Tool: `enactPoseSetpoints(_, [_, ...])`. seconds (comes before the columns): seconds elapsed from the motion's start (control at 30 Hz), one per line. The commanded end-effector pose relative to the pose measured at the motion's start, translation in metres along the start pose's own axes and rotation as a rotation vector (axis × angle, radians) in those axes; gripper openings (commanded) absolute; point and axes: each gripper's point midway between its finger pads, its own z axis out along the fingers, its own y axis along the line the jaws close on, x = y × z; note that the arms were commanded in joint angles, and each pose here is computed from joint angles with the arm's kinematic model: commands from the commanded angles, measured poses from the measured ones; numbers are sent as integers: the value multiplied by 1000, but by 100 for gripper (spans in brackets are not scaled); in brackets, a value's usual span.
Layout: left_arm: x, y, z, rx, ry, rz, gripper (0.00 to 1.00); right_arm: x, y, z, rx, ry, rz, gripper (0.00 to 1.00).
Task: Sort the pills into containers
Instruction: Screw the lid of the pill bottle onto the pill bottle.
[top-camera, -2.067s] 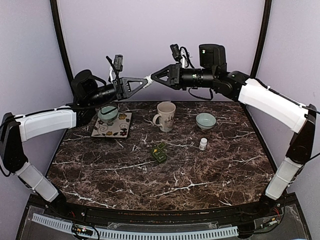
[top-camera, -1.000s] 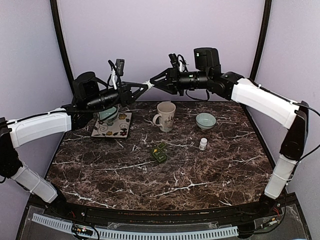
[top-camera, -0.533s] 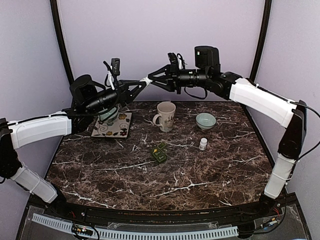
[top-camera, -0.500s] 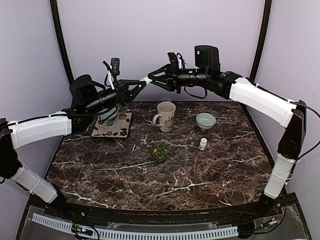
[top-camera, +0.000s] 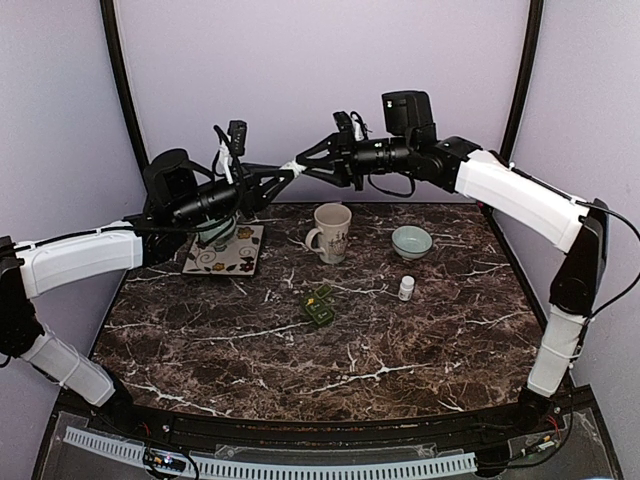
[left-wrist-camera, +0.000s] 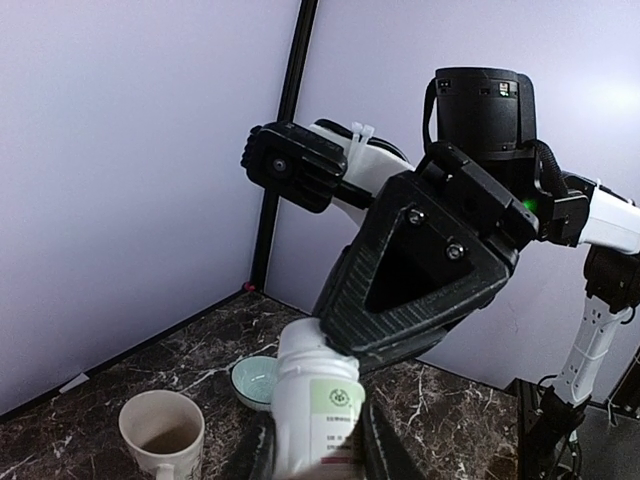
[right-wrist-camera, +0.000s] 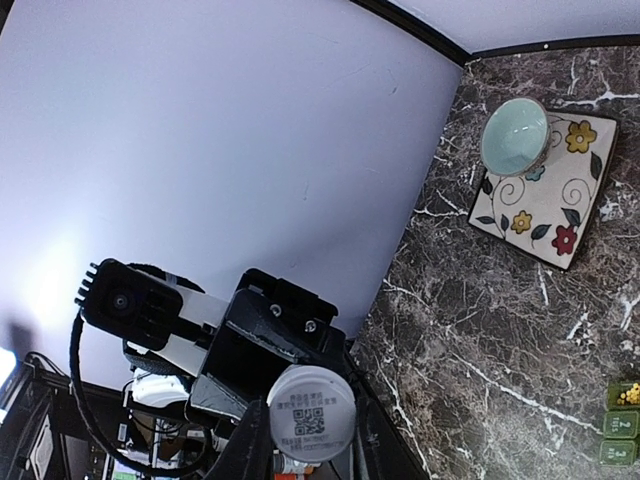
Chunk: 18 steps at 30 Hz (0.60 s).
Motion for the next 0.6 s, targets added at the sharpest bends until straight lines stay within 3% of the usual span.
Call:
enactPoseSetpoints(0.0, [0, -64, 9, 219, 29, 95, 3, 48, -5, 33, -33, 174, 28, 0])
enactPoseSetpoints(0.57, [16, -76, 20, 108, 47, 370, 3, 52, -24, 39, 63, 187, 115, 0])
